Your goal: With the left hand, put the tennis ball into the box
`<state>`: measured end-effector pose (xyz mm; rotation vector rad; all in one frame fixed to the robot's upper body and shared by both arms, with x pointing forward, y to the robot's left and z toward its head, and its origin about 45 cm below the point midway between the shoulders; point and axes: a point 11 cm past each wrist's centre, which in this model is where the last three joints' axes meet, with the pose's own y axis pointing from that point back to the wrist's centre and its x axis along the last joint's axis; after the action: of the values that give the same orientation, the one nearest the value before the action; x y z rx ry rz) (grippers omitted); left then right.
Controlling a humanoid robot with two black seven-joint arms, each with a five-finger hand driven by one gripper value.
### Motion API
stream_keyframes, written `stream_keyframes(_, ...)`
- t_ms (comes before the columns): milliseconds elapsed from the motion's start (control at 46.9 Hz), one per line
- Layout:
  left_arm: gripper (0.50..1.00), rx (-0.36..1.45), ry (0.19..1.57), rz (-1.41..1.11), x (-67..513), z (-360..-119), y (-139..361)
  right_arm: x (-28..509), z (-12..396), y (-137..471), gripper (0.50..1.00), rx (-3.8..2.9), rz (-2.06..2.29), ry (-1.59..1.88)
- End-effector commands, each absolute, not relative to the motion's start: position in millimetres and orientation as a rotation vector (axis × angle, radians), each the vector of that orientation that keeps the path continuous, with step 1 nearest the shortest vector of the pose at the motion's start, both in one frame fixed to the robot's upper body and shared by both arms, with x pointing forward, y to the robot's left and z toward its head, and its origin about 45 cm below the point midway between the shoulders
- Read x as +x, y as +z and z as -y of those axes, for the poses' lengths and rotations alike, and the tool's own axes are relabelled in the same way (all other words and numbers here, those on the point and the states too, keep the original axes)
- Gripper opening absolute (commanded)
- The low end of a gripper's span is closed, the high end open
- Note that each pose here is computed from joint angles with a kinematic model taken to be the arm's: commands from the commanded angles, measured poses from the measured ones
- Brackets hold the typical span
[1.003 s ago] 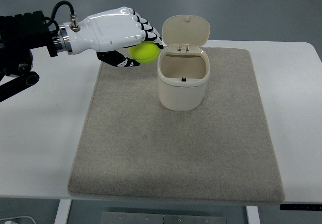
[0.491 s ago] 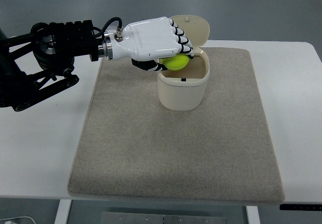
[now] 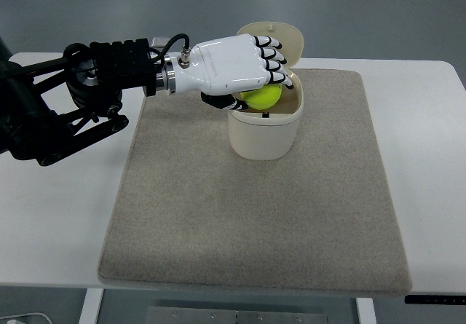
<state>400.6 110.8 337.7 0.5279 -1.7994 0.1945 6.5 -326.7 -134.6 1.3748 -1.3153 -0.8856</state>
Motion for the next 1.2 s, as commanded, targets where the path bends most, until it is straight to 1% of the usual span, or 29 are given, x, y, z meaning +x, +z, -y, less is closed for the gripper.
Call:
stream_keyframes(0, 0.962, 0.535, 0.196, 1.789, 401, -114, 334, 6, 327, -135, 0.938, 1.375, 1.315, -0.886)
stream_keyframes(107, 0.962, 0.539, 0.202, 1.787, 400, -119, 336, 6, 327, -135, 0.938, 1.374, 1.316, -0.885)
stream_keyframes(256, 0.964, 0.526, 0.25, 1.724, 397, -136, 346, 6, 327, -135, 0.938, 1.374, 1.316, -0.885)
stream_keyframes(299, 0.966, 0.519, 0.271, 1.696, 395, -144, 352, 6, 327, -135, 0.938, 1.375, 1.315, -0.886)
stream_keyframes(341, 0.994, 0.516, 0.284, 1.655, 391, -153, 353, 6, 327, -135, 0.938, 1.375, 1.315, -0.886)
stream_keyframes(470, 0.994, 0.535, 0.342, 1.533, 385, -185, 355, 6, 327, -135, 0.938, 1.375, 1.315, -0.886)
stream_keyframes(640, 0.994, 0.542, 0.511, 1.262, 386, -231, 343, 6, 327, -135, 0.938, 1.374, 1.316, -0.885)
stream_keyframes(811, 0.994, 0.415, 0.741, 0.852, 397, -260, 349, 6, 327, -135, 0.938, 1.374, 1.316, -0.885)
stream_keyframes(875, 0.994, 0.371, 0.784, 0.682, 404, -271, 349, 6, 327, -135, 0.938, 1.375, 1.315, -0.886)
stream_keyframes(939, 0.994, 0.342, 0.793, 0.552, 410, -281, 347, 7, 327, -135, 0.938, 1.375, 1.316, -0.884)
stream_keyframes(1046, 0.994, 0.297, 0.832, 0.41, 417, -297, 345, 7, 327, -135, 0.938, 1.375, 1.316, -0.884)
stream_keyframes(1174, 0.994, 0.173, 0.95, 0.208, 428, -324, 345, 7, 327, -135, 0.938, 1.375, 1.316, -0.884)
